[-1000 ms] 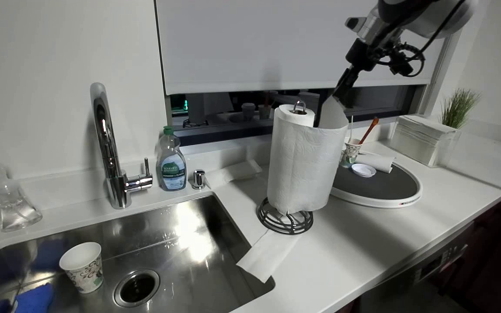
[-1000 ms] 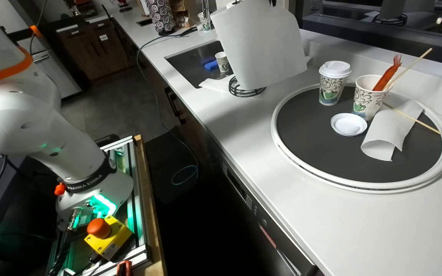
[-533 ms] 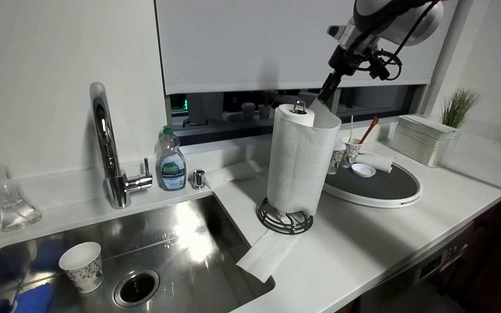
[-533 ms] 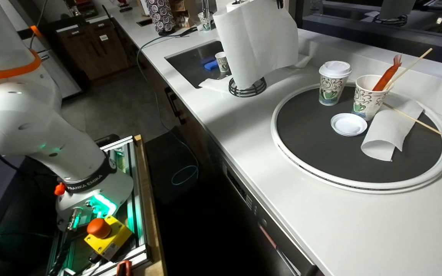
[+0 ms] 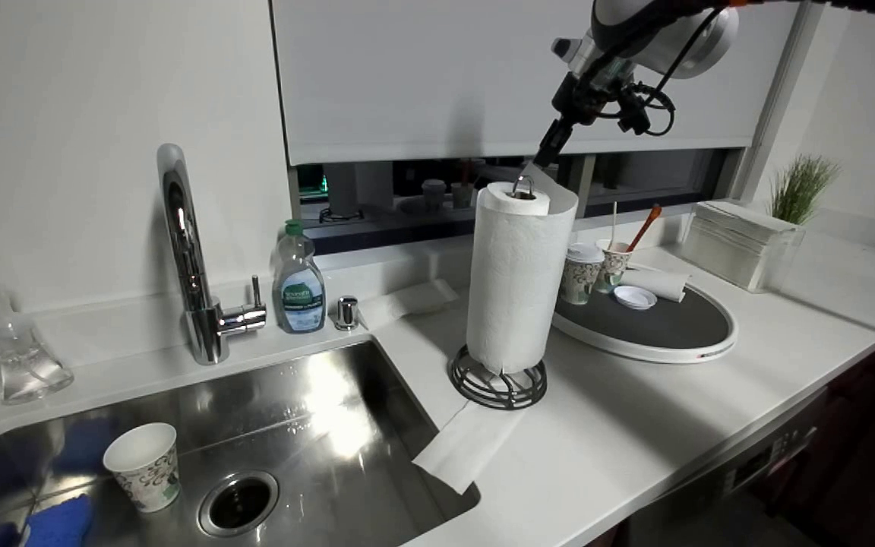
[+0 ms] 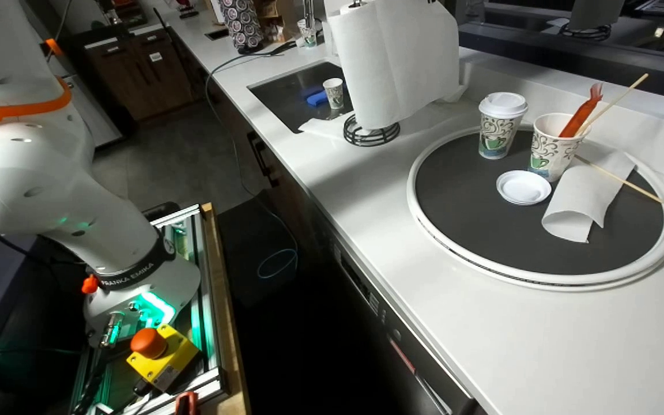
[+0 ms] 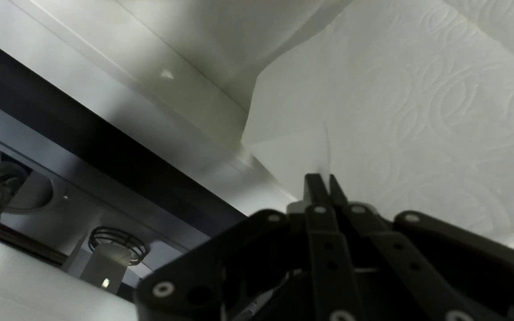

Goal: Wrap the paper towels around the roll

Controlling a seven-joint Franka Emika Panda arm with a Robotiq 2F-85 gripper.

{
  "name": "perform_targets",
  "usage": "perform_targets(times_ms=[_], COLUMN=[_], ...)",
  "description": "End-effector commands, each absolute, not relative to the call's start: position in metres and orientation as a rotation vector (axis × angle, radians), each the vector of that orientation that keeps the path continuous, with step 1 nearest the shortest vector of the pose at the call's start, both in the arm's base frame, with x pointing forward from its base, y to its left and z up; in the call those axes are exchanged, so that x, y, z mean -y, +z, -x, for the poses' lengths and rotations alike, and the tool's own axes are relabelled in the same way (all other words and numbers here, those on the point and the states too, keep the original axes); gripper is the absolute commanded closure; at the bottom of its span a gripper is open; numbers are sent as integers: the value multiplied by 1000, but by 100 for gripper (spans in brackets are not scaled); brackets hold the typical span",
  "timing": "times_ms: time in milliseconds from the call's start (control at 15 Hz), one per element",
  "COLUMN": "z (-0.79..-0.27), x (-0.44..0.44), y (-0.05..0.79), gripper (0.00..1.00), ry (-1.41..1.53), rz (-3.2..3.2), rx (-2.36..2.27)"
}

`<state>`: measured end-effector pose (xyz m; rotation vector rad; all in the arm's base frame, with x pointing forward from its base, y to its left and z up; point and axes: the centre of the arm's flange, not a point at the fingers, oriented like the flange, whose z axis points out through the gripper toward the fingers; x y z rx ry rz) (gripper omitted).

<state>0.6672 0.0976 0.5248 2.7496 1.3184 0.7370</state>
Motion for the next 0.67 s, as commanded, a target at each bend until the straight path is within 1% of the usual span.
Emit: perform_targets(times_ms=[0, 400, 467, 600], z=[-712, -739, -712, -717], x=[-117, -164, -149, -159], y=[533, 525, 519, 518], gripper=[100, 100, 99, 99], ry=[715, 590, 635, 624], rz=[-2739, -2724, -2728, -2734], rx=[-1348, -1525, -1466, -1497])
